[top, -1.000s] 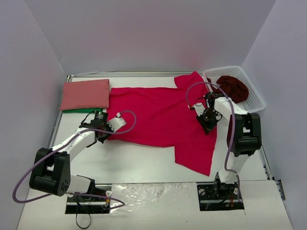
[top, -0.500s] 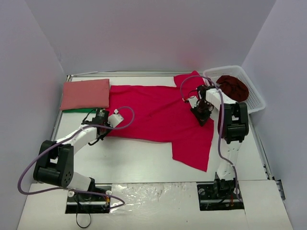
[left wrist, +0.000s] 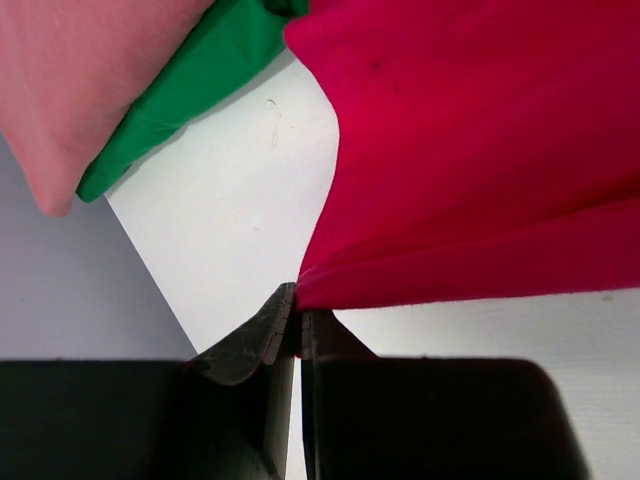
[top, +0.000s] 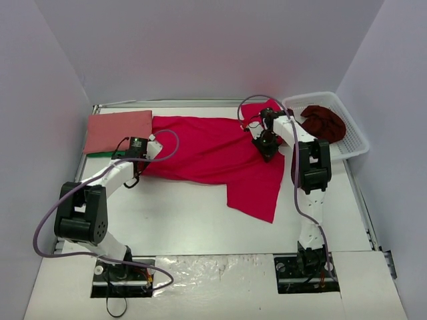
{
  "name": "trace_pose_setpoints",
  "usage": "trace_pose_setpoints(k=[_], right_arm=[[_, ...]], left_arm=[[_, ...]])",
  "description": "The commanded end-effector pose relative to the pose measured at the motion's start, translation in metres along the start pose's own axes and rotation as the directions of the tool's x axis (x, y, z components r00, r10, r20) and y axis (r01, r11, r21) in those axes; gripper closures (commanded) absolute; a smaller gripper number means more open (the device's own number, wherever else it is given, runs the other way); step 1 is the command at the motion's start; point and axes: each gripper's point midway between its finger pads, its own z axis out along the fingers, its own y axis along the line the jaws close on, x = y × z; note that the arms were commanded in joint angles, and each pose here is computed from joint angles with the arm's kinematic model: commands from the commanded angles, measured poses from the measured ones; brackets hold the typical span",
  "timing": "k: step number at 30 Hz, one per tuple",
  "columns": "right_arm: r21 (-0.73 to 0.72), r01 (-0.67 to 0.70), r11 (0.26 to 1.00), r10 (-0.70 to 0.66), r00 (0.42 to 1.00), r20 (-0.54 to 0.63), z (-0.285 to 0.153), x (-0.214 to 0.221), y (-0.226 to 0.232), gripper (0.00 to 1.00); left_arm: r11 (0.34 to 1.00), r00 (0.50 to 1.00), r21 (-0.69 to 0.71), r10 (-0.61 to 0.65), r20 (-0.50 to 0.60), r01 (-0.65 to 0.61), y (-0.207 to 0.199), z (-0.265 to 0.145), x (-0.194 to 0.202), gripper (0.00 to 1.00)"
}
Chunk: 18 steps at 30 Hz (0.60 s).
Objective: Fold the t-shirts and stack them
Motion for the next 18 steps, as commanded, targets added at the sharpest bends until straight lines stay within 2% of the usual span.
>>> trace_pose_setpoints(k=[1,3,6,7,8,9,11,13,18], right_arm=[[-0.024,0.027,0.999,-0.027,0.999,0.029,-0.032,-0.002,0.018,1.00],[-0.021,0.051,0.999,-0.050,0.998,0.032,-0.048,0.006,0.025,0.96],[-0.015,0.096,0.995,-0.095,0.995,0.023,-0.075,0.031,0.038,0.76],[0.004,0.111,0.994,-0.111,0.993,0.047,-0.092,0.036,0.042,0.65],[-0.013,0.133,0.991,-0.133,0.991,0.005,-0.090,0.056,0.050,0.62],[0.012,0.148,0.989,-0.148,0.989,0.021,-0.104,0.062,0.053,0.59],[-0.009,0.190,0.982,-0.190,0.981,-0.042,-0.100,0.092,0.066,0.59],[0.001,0.229,0.973,-0.229,0.972,-0.051,-0.108,0.108,0.076,0.59],[-0.008,0.340,0.940,-0.338,0.931,-0.135,-0.105,0.152,0.109,0.58]], left_arm=[[0.999,0.999,-0.038,-0.035,0.009,0.035,0.015,-0.010,-0.007,0.98],[0.999,0.998,-0.017,-0.042,0.040,0.043,0.011,-0.015,-0.009,0.98],[0.998,0.995,-0.002,-0.055,0.081,0.055,0.009,-0.020,-0.012,0.98],[0.998,0.995,0.003,-0.055,0.079,0.055,0.008,-0.022,-0.011,0.98],[0.998,0.995,0.002,-0.059,0.081,0.059,0.008,-0.023,-0.011,0.97],[0.998,0.995,0.003,-0.058,0.080,0.058,0.008,-0.023,-0.010,0.98],[0.998,0.995,-0.004,-0.063,0.076,0.063,0.009,-0.023,-0.010,0.97],[0.998,0.995,0.003,-0.069,0.075,0.068,0.008,-0.021,-0.009,0.98],[0.988,0.982,0.098,-0.134,0.131,0.121,-0.003,-0.019,-0.012,0.98]])
